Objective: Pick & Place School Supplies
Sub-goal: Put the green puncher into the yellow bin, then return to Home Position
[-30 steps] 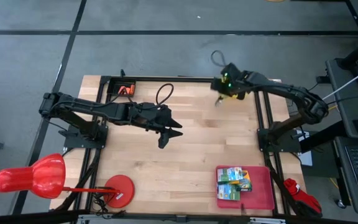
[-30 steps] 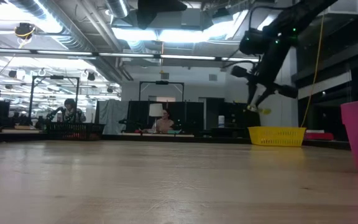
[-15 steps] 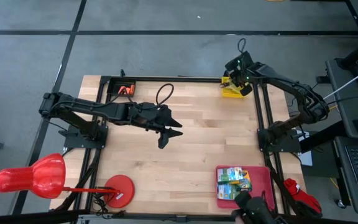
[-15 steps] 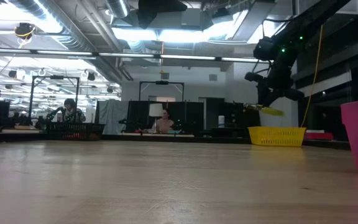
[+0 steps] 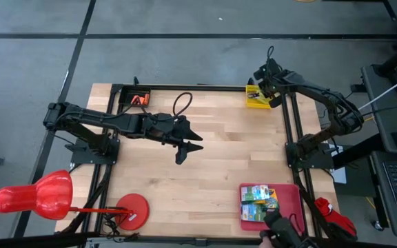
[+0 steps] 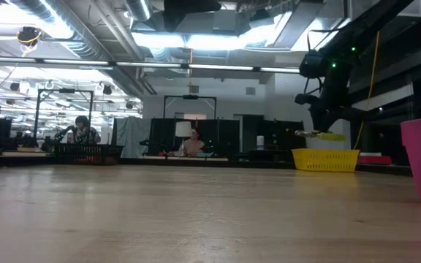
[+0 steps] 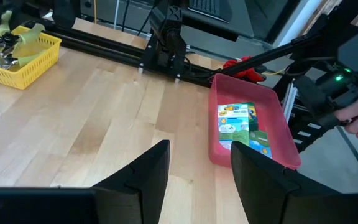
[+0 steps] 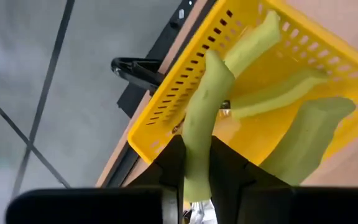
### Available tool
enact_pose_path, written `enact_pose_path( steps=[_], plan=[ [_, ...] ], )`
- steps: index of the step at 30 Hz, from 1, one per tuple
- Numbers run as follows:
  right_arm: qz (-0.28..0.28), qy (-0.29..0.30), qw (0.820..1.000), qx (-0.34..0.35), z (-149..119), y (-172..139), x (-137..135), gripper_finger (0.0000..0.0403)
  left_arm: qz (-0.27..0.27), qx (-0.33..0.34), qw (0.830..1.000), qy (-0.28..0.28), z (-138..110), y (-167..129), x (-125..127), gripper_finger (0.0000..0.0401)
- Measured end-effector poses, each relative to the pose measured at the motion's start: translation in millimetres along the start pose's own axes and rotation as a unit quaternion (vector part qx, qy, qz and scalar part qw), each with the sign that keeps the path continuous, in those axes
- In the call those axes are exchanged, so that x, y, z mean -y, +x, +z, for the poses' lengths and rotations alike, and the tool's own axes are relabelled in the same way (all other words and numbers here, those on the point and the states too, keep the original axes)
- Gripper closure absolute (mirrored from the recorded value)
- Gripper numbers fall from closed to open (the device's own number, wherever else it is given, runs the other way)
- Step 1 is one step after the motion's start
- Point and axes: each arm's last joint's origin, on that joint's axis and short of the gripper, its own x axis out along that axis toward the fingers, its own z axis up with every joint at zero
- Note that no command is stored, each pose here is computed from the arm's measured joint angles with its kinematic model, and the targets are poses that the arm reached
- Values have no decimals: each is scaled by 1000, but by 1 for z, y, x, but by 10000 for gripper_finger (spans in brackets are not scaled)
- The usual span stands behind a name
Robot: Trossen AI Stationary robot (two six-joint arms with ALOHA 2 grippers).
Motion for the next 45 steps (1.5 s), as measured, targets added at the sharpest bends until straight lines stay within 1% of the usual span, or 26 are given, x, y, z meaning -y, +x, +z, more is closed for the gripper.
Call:
enact_pose_path(
  steps=[2,3,5,8,11,14,16,19,22,24,26,28,30,32,34,35,37,39,41,45],
  plan=[
    [1,-15,1000,11,-1,0,0,354,0,0,1000,0,0,0,0,233],
    [1,-22,1000,15,-2,0,0,345,0,0,1000,3,0,0,0,233],
    [1,-34,999,23,-2,0,0,312,0,0,1000,4,0,0,0,233],
    [4,-45,999,28,-1,0,-1,249,0,0,1000,4,0,0,0,233],
    [21,-65,997,29,-2,0,-4,200,0,0,1000,4,0,0,0,233],
    [52,-112,992,31,-3,-1,-10,168,0,0,1000,4,0,0,0,233],
    [85,-171,981,32,-7,-5,-16,154,-2,0,1000,14,0,-1,0,233],
    [149,-280,948,29,-14,-17,-25,144,-13,5,999,31,5,-5,-5,233],
    [201,-354,913,25,-19,-34,-28,141,-20,8,999,32,10,-10,-17,233],
    [235,-388,890,37,-21,-53,-28,141,-17,20,999,29,14,-17,-24,233],
    [267,-409,871,50,-22,-73,-25,141,-12,38,999,25,13,-27,-33,233],
    [313,-426,847,60,-22,-93,-18,140,-17,77,997,20,10,-39,-40,233],
    [367,-430,823,58,-21,-106,-7,140,-34,131,991,10,6,-55,-47,233],
    [421,-426,799,44,-20,-114,9,140,-43,180,983,-3,-1,-69,-53,233],
    [465,-415,782,25,-19,-116,26,140,-44,201,978,-15,-16,-78,-59,233],
    [486,-410,772,17,-18,-118,35,140,-45,208,977,-20,-23,-80,-62,233],
    [517,-396,758,2,-18,-120,49,140,-50,209,976,-24,-38,-80,-65,233],
    [547,-385,744,-5,-18,-123,61,140,-69,205,976,-19,-49,-81,-66,233],
    [577,-380,723,-3,-17,-132,69,140,-78,210,974,-16,-58,-84,-67,233],
    [599,-391,699,2,-15,-147,86,140,-63,220,973,-13,-77,-96,-71,233]
  ],
)
